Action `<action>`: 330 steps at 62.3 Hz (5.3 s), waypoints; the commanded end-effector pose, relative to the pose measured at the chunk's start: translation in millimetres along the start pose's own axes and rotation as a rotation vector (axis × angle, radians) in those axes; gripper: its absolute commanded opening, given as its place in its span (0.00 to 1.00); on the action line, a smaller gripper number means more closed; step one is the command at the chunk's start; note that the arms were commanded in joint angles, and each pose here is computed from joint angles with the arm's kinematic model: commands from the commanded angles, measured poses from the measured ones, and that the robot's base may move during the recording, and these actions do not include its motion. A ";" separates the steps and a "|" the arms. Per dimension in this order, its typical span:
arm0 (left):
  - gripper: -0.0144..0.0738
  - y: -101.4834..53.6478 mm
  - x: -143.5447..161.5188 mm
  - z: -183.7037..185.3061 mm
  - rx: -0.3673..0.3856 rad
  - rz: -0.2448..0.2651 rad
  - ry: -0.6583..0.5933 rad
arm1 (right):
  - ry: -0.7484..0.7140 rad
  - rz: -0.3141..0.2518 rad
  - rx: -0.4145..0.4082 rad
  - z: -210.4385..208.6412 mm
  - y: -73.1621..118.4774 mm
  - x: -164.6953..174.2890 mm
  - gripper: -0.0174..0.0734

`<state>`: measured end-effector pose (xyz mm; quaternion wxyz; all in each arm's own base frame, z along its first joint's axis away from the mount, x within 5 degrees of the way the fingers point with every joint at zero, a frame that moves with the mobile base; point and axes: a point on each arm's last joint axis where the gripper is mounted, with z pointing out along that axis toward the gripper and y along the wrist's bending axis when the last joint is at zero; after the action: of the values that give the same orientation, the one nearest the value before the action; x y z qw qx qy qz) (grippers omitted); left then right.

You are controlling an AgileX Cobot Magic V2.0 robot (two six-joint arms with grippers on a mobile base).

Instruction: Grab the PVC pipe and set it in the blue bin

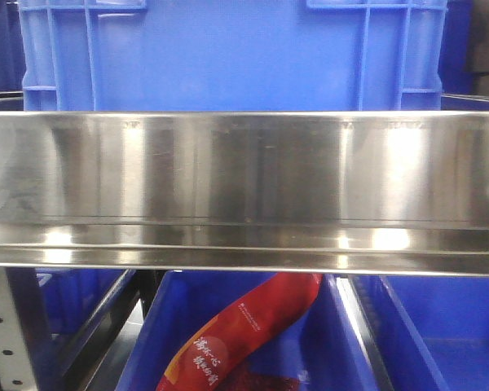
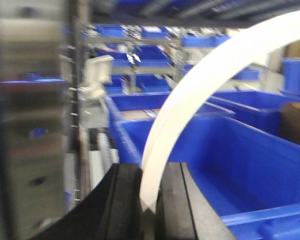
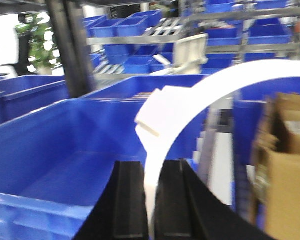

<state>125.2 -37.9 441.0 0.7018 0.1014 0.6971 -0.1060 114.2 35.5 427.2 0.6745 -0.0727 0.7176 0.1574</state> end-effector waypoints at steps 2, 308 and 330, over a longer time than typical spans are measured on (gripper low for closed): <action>0.04 -11.4 -15.6 24.7 0.074 0.005 0.006 | 0.020 -0.002 -0.065 23.0 8.3 -11.3 0.01; 0.04 16.5 100.6 -44.4 -0.182 -0.091 -0.003 | -0.054 0.014 0.048 -30.9 -11.4 82.4 0.01; 0.04 16.5 100.6 -44.4 -0.182 -0.091 -0.003 | -0.102 0.016 0.056 -31.3 -12.3 78.5 0.01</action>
<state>89.1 -10.5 338.9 0.6981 0.0062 0.7119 -0.0758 83.2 24.1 347.1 0.6971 -0.0465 0.6997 0.1498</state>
